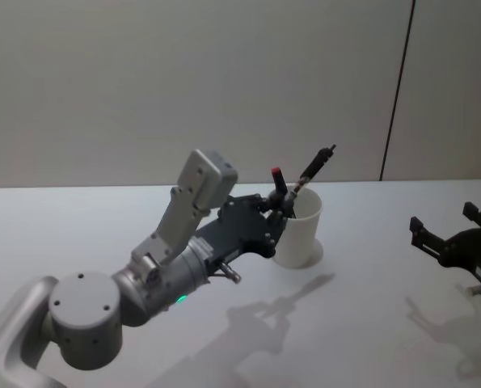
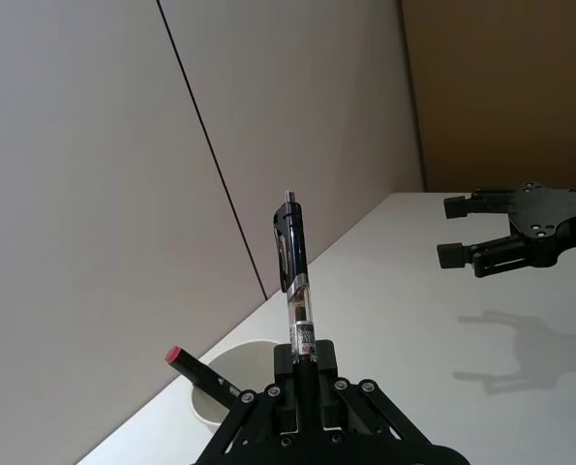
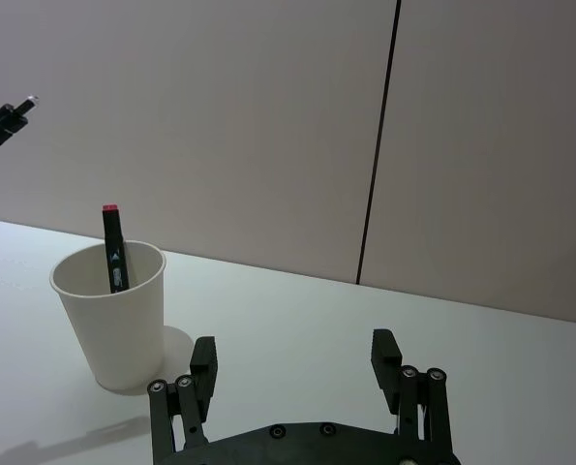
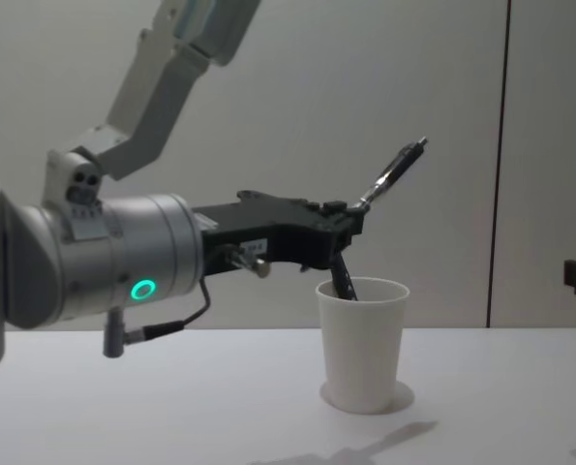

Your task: Place the pen into the pen holder.

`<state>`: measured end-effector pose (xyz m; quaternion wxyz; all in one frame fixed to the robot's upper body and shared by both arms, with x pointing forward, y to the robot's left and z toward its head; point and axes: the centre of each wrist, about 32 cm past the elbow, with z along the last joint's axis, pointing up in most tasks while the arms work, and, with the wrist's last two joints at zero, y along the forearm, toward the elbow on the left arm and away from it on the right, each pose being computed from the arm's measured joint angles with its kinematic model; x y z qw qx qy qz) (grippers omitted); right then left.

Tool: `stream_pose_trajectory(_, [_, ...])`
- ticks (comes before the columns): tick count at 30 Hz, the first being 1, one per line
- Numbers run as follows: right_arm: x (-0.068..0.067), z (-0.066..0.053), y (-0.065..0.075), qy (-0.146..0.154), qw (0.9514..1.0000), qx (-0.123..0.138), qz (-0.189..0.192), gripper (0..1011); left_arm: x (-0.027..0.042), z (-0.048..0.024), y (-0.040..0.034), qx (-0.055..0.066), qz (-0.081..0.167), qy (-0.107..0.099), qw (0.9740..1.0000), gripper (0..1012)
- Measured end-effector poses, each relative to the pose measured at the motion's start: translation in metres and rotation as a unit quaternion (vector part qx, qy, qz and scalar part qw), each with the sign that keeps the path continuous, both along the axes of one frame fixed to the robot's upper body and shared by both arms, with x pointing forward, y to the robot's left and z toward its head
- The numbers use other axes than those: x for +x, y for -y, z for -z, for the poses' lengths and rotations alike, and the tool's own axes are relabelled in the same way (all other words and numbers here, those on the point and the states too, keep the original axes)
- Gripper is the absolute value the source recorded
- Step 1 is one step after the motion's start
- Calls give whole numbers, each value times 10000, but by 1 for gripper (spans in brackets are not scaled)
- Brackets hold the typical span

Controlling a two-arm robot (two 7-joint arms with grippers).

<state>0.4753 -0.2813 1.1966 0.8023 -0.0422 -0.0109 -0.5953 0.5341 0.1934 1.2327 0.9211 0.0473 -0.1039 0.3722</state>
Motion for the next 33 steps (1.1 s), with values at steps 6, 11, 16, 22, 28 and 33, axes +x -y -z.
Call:
stream_pose_trajectory(6, [0, 0, 0, 0, 10000, 0, 0, 1001, -5, 0, 90, 107, -86, 83, 9999, 139])
stream_pose_trajectory(11, [0, 0, 0, 0, 10000, 0, 0, 1002, -22, -5, 146, 184, -114, 167, 9996, 139])
stream_pose_trajectory(16, [0, 0, 0, 0, 10000, 0, 0, 1002, -50, -9, 198, 264, -122, 250, 9993, 139])
stream_pose_trajectory(22, [0, 0, 0, 0, 10000, 0, 0, 1001, -89, -5, 254, 349, -99, 318, 9988, 139])
stream_pose_trajectory(28, [0, 0, 0, 0, 10000, 0, 0, 1001, -121, 7, 297, 377, -43, 311, 9988, 139])
stream_pose_trajectory(33, [0, 0, 0, 0, 10000, 0, 0, 1001, -143, 18, 322, 381, 14, 273, 9989, 138])
